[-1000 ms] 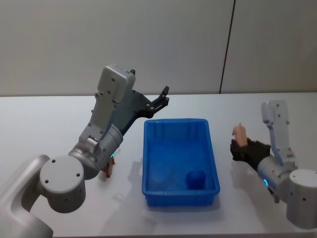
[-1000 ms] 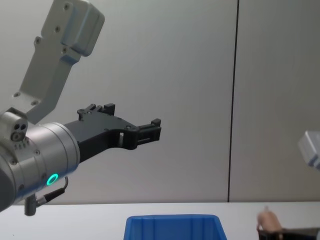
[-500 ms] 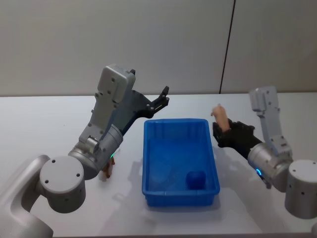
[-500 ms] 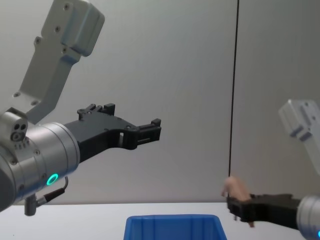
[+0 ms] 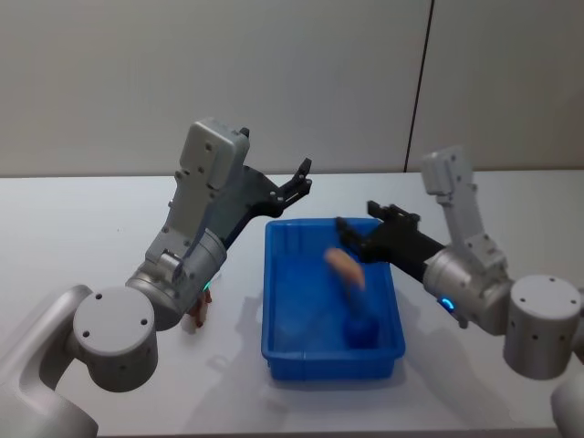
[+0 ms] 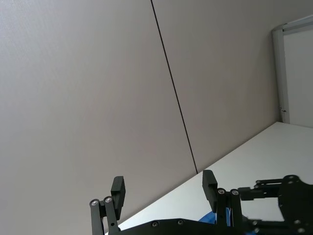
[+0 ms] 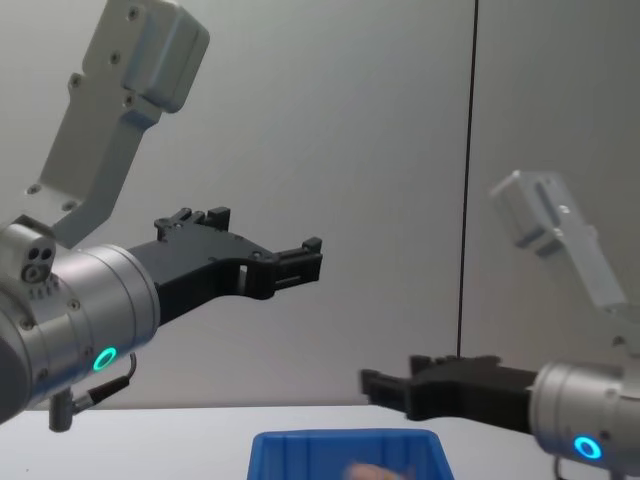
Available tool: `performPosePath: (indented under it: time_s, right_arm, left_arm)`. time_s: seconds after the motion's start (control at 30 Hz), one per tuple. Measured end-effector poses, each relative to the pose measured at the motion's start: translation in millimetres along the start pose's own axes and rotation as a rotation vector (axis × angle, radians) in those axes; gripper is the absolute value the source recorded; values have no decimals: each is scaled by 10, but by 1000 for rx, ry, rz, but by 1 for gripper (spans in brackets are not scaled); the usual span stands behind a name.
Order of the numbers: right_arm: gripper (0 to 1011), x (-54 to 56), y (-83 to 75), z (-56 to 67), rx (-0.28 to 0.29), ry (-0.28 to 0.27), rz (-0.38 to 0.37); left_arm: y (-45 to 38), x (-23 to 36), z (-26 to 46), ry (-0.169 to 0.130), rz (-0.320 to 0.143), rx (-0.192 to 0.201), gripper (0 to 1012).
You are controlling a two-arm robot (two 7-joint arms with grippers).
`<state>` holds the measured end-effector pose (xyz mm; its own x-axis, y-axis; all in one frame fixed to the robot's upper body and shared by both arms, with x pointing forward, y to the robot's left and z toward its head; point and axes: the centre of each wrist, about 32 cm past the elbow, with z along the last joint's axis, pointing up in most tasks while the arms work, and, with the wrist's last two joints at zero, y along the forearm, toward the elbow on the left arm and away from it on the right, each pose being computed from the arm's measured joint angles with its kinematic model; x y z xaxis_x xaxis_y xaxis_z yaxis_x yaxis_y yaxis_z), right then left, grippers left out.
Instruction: Pick up the two dolls from the table and place them into the box.
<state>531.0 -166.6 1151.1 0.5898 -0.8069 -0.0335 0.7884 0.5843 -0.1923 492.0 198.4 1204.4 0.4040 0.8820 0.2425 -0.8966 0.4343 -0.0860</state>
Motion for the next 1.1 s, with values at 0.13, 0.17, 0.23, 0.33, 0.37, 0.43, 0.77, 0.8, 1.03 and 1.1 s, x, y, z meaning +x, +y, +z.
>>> performPosePath:
  time_s: [0.13, 0.17, 0.23, 0.33, 0.37, 0.43, 0.77, 0.8, 1.03, 1.1]
  right_arm:
    - [735, 12, 102, 17, 15, -14, 69]
    - [735, 12, 102, 17, 15, -14, 69]
    - [800, 24, 139, 20, 19, -19, 90]
    - [898, 34, 167, 21, 25, -26, 107]
    - [912, 39, 175, 22, 27, -28, 110]
    - [969, 43, 179, 21, 29, -29, 110]
    - [1001, 79, 114, 9, 39, -38, 49]
    - [1001, 85, 89, 5, 41, -39, 33]
    - [1001, 114, -41, -22, 42, -40, -50]
    - [1001, 121, -80, -31, 42, -39, -73]
  left_arm:
    - [0, 0, 0, 0, 0, 0, 1001]
    - [0, 0, 0, 0, 0, 0, 1001]
    - [0, 0, 0, 0, 0, 0, 1001]
    - [0, 0, 0, 0, 0, 0, 1001]
    - [0, 0, 0, 0, 0, 0, 1001]
    - [0, 0, 0, 0, 0, 0, 1001]
    - [0, 0, 0, 0, 0, 0, 1001]
    - [0, 0, 0, 0, 0, 0, 1001]
    - [0, 0, 0, 0, 0, 0, 1001]
    - [0, 0, 0, 0, 0, 0, 1001]
